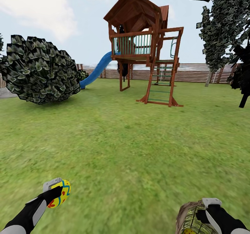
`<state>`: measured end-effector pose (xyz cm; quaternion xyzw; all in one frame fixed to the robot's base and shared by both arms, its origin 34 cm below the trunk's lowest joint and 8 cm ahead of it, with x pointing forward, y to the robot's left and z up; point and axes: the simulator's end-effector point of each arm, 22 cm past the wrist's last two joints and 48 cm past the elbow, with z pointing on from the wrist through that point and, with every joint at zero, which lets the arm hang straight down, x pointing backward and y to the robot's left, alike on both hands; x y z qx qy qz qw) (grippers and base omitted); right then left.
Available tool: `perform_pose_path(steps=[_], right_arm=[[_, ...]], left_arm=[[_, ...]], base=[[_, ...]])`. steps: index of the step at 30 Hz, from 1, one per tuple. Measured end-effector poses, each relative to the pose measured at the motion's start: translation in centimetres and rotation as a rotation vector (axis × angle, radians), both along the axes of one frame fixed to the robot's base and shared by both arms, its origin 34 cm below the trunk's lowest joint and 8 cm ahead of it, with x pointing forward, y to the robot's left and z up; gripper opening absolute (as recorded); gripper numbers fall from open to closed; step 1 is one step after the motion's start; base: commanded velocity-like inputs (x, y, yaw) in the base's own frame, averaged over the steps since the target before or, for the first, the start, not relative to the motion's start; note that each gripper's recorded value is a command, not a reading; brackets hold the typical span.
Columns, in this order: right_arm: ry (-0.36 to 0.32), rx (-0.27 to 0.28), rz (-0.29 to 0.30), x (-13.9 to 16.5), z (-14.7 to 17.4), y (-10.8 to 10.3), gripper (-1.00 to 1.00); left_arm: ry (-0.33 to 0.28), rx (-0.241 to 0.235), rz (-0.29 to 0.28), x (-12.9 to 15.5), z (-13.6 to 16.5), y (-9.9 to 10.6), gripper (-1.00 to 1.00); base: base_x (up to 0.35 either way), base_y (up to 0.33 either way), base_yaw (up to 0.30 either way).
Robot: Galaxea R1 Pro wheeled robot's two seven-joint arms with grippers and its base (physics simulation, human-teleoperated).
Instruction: Take the three Easter eggs out of the wicker basket on the lawn in the garden, then place them on the lawn next to a single tree (choose any tree) so that all three eggs are next to the same tree and none are left in the basket.
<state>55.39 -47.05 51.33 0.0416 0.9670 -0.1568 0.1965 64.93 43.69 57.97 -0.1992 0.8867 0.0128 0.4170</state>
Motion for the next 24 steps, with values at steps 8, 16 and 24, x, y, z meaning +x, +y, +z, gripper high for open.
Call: perform_pose_path(steps=[8, 16, 24], right_arm=[[-0.006, 0.003, -0.001, -0.1, -1.5, 0.0, 1.00], [-0.006, 0.003, 0.000, -0.3, -3.1, 0.1, 1.00], [-0.006, 0.002, 0.001, -0.5, -4.7, 0.1, 1.00]], left_arm=[[-0.001, 0.001, 0.000, -0.2, -1.5, 0.0, -1.00], [-0.005, 0.002, -0.001, -0.3, -3.0, 0.0, -1.00], [-0.013, -0.010, -0.011, -0.2, -4.5, -1.2, -1.00]], base=[[0.000, 0.000, 0.000], [0.000, 0.000, 0.000], [0.000, 0.000, 0.000]])
